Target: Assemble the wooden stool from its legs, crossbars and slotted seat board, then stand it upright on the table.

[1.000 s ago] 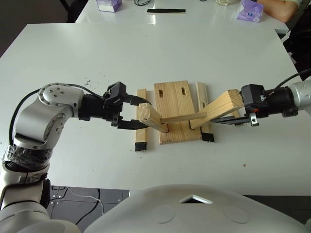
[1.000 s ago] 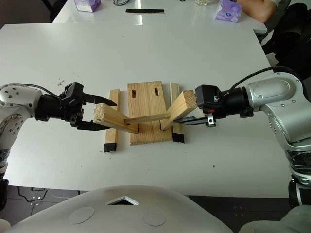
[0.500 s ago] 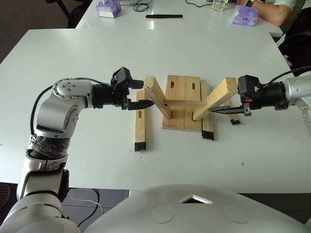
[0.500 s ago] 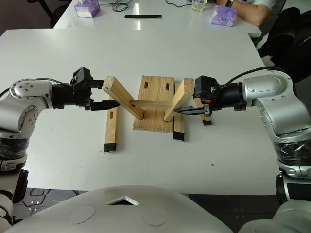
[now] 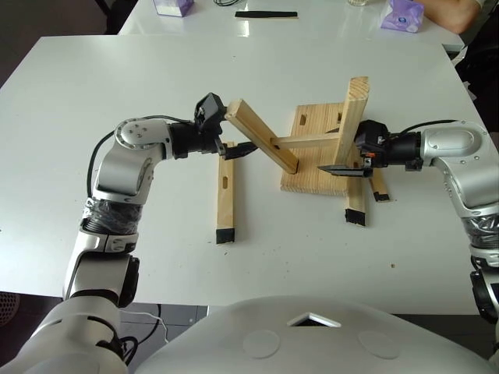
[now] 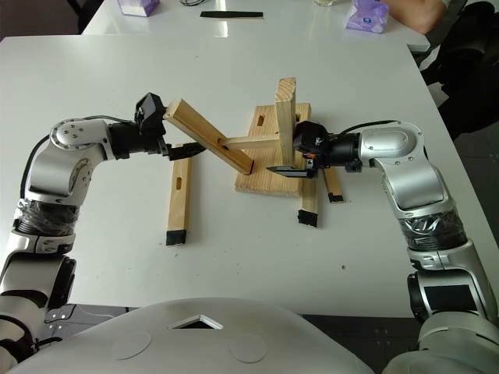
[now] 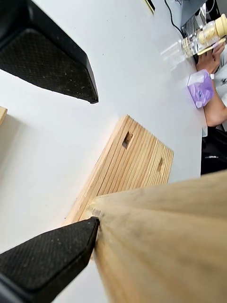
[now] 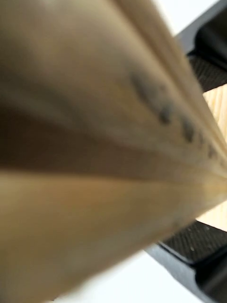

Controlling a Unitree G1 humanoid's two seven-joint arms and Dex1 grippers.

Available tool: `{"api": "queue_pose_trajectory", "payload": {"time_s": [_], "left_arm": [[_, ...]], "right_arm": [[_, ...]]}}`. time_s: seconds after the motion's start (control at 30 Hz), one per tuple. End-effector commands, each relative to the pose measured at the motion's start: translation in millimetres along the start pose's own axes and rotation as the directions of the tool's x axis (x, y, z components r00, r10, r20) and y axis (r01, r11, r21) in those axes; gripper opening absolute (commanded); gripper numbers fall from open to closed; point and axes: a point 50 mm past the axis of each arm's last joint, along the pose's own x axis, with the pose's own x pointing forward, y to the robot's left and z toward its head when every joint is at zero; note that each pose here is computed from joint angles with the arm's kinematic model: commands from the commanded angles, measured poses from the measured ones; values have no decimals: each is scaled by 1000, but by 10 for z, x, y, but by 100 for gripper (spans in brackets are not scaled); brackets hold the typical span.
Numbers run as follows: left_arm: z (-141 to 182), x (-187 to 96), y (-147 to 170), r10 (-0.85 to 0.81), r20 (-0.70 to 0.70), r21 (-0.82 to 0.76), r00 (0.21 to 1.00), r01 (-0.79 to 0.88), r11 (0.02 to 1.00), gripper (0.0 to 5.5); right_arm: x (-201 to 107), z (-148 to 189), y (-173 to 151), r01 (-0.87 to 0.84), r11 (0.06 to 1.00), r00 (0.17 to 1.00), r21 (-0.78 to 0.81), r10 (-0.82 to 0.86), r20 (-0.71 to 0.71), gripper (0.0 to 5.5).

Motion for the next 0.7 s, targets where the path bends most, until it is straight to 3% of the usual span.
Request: {"api": "queue_pose_trajectory", "payload": {"time_s": [0.03,0.3,0.7], "left_arm": [[293,35,-40,-49,145,31,988,45,999,446],[414,-44,-159,-124,163,55,979,117,992,446],[-186,-95,0,26,-59,97,998,-20,995,446]], "right_arm": [[100,-196,35,21,1000,998,-4,-21,-66,349],[212,-377,-117,174,984,978,-41,-177,-113,349],[187,-371,100,197,980,976,-13,-197,-87,349]]}}
